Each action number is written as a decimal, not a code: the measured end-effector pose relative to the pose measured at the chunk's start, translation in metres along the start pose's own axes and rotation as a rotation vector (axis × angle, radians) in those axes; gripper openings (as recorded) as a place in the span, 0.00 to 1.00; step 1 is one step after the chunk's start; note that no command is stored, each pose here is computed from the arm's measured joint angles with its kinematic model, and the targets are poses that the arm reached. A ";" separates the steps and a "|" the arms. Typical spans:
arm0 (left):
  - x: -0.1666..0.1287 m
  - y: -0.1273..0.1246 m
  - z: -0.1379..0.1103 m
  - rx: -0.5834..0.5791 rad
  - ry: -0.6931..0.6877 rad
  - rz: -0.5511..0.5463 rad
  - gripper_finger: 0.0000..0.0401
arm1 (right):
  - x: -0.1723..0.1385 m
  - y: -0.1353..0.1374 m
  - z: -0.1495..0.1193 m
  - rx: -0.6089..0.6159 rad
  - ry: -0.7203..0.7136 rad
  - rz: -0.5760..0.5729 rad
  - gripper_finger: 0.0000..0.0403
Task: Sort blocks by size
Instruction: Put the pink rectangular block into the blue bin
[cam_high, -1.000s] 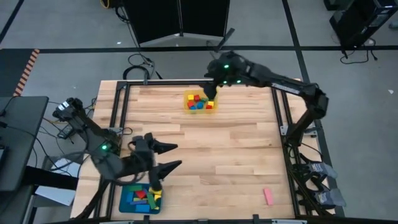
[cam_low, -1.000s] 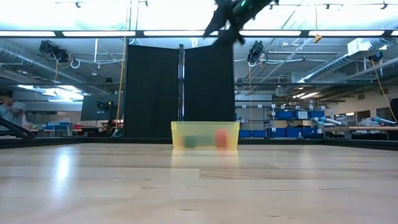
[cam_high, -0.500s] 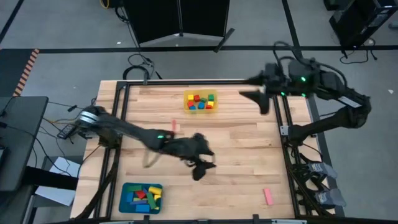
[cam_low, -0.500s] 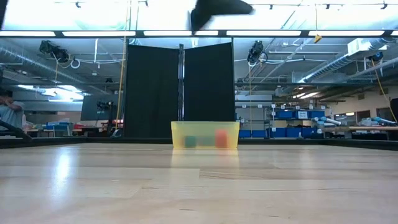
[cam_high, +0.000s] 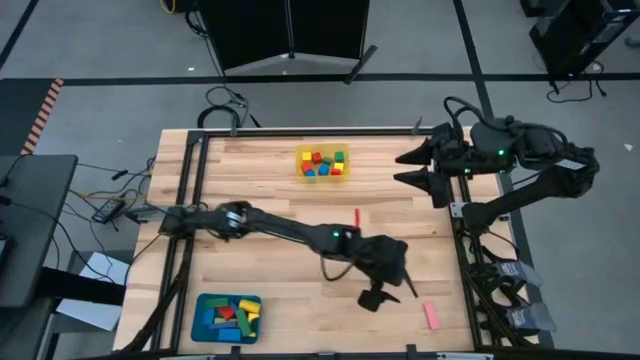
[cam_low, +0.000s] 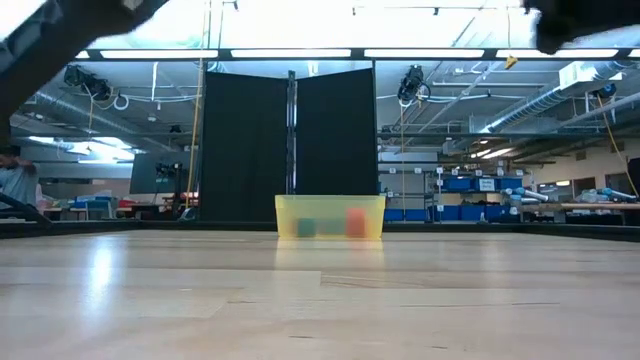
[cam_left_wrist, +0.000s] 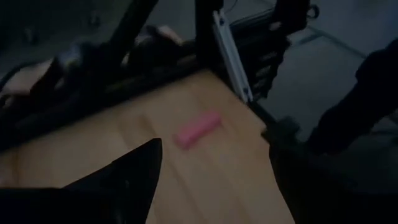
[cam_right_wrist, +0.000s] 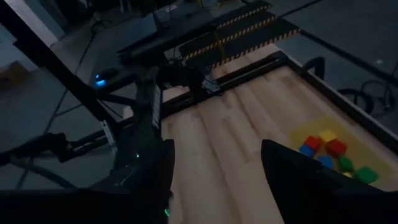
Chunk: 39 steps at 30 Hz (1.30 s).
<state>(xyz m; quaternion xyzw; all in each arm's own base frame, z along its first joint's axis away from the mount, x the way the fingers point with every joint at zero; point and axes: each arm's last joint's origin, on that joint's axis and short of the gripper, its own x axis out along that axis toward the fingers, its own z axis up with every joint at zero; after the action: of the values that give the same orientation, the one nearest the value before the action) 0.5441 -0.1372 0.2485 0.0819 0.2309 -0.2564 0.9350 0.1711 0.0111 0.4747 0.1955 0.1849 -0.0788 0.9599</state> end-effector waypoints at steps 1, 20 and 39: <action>0.011 0.002 -0.006 0.014 -0.021 -0.012 0.76 | 0.001 0.001 0.000 0.007 0.005 0.003 0.62; 0.012 0.013 -0.008 -0.248 -0.142 -0.062 0.55 | 0.013 0.031 -0.088 0.083 0.380 -0.166 0.61; -0.126 -0.009 0.071 -0.192 -0.004 0.126 0.03 | -0.001 0.107 -0.279 0.373 0.612 -0.400 0.52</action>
<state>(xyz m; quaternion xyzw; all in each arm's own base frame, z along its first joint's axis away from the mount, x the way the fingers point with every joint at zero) 0.4717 -0.1088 0.3705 0.0057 0.2467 -0.1742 0.9533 0.1034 0.2214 0.2734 0.3410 0.4787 -0.2341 0.7744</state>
